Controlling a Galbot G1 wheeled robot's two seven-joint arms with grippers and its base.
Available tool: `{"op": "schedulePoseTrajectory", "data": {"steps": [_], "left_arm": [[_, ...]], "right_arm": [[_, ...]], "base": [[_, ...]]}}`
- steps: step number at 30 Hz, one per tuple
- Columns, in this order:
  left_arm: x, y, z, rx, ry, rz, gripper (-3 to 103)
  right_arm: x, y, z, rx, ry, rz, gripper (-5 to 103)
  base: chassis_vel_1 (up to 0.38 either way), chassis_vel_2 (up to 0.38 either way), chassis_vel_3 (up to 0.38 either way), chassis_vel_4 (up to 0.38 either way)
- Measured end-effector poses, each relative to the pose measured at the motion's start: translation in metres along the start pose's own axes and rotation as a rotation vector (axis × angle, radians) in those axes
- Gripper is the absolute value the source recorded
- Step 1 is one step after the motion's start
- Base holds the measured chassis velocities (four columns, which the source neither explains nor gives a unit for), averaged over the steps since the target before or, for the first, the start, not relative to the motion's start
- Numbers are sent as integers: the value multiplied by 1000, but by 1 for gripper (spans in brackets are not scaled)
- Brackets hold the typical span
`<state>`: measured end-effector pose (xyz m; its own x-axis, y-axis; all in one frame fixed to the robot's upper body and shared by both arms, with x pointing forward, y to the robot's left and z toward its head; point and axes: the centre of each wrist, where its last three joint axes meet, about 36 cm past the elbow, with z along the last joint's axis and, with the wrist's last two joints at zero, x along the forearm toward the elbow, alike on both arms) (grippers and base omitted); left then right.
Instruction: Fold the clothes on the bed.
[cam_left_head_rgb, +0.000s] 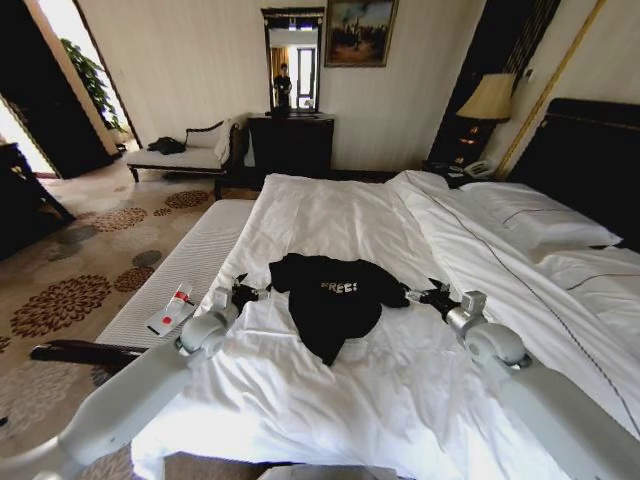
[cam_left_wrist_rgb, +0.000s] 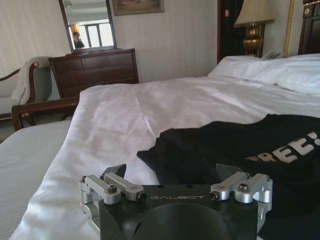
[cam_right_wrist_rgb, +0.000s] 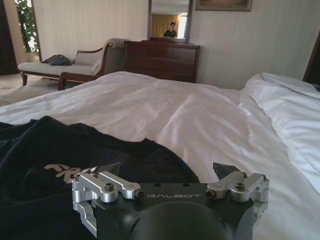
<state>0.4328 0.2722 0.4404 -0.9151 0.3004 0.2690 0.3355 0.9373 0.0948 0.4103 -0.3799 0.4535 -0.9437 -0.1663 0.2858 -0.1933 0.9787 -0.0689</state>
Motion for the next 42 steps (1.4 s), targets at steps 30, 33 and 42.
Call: {"op": "schedulePoseTrajectory", "data": {"steps": [30, 33, 42], "left_arm": [[43, 4, -7, 14, 46, 4, 100], [43, 4, -6, 15, 47, 5, 100], [42, 6, -4, 19, 50, -3, 100]], "right_arm": [[-93, 37, 59, 29, 120, -125, 99], [-100, 36, 65, 29, 131, -120, 95], [-122, 31, 65, 15, 125, -101, 84]], "base": [[0, 0, 0, 0], [0, 0, 0, 0], [0, 0, 0, 0]]}}
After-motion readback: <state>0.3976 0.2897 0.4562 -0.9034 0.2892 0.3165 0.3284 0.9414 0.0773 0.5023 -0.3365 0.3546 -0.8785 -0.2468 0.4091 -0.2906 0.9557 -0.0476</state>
